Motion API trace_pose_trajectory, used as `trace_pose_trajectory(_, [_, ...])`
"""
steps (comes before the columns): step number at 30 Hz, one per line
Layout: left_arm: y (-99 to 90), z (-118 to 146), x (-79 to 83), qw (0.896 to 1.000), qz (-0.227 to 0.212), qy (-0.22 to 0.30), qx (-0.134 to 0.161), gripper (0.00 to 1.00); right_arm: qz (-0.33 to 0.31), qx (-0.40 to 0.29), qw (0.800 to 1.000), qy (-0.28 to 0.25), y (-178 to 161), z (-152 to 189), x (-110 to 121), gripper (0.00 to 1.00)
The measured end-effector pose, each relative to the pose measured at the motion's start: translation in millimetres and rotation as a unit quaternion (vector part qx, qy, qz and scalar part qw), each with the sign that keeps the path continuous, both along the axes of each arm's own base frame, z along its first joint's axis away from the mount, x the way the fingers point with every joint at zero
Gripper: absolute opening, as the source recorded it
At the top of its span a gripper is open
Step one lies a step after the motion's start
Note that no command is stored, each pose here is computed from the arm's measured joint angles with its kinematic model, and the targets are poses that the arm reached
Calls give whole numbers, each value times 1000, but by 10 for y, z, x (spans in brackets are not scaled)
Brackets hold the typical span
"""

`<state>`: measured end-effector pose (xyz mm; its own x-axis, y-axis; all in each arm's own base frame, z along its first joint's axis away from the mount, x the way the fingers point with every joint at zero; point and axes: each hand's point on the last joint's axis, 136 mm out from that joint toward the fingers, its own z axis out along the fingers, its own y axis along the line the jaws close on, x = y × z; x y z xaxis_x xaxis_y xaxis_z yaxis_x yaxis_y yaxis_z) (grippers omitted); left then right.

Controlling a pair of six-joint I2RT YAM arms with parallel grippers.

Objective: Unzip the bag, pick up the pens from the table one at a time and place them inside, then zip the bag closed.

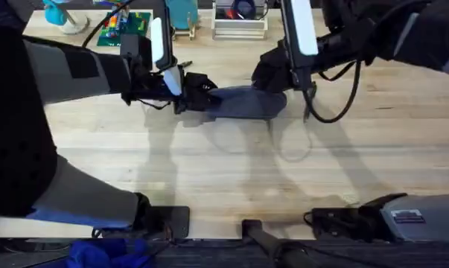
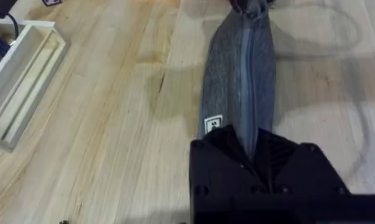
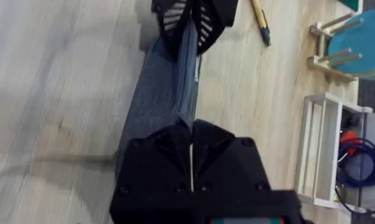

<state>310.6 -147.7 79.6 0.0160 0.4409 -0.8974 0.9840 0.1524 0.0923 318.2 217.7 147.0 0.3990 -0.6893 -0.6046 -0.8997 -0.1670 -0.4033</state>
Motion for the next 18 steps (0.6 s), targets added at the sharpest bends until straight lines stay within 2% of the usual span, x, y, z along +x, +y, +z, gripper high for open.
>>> trace_pose_trajectory(18, [-3,3,-9,1000,-1,2,-2,42,28,12,999,-9,373,-47,-40,30])
